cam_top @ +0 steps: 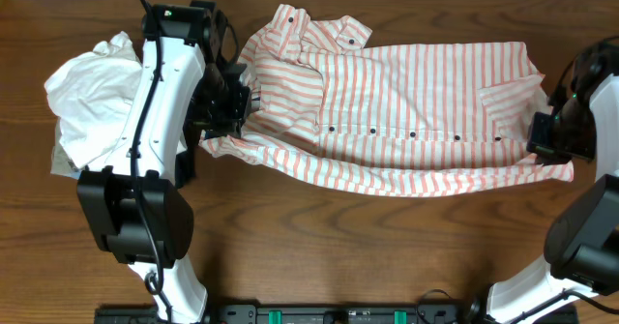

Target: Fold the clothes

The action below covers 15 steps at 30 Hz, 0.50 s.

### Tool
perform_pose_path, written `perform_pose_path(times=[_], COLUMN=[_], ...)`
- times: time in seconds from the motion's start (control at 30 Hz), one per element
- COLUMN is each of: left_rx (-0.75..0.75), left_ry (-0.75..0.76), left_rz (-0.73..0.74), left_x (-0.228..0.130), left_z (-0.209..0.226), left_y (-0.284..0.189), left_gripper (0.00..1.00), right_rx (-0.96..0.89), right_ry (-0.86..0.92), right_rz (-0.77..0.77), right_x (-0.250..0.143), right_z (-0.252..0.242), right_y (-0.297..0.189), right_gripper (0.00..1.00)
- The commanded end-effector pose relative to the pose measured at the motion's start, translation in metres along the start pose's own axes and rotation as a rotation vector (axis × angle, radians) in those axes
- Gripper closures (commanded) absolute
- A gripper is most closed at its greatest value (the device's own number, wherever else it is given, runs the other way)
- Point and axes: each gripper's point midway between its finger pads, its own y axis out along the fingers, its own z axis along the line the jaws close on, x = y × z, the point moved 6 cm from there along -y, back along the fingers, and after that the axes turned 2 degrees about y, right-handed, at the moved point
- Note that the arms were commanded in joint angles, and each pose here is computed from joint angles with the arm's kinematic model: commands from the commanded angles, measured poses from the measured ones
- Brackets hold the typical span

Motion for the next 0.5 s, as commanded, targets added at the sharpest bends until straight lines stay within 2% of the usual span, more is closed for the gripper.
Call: perform_pose_path(times=[0.0,0.23,0.47], left_rx=[0.02,0.194,0.199], left_ry=[0.004,-0.11,-0.12], left_rz=[-0.045,-0.226,-0.381], left_x=[0.009,0.041,0.069], left_z=[0.004,0.025,0.026], left_y=[0.001,-0.005,-0.012], left_gripper=[0.94,0.94,0.94], right_rx=[-0.016,-0.001,0.009], right_ry=[0.025,0.044,0.062], right_rz=[-0.026,-0.217,-0.344], right_x=[0.004,0.039,0.062], right_z=[-0.004,-0.002,-0.001], right_y=[0.008,0.004,-0.003], right_gripper=[0.99,0.99,0.98])
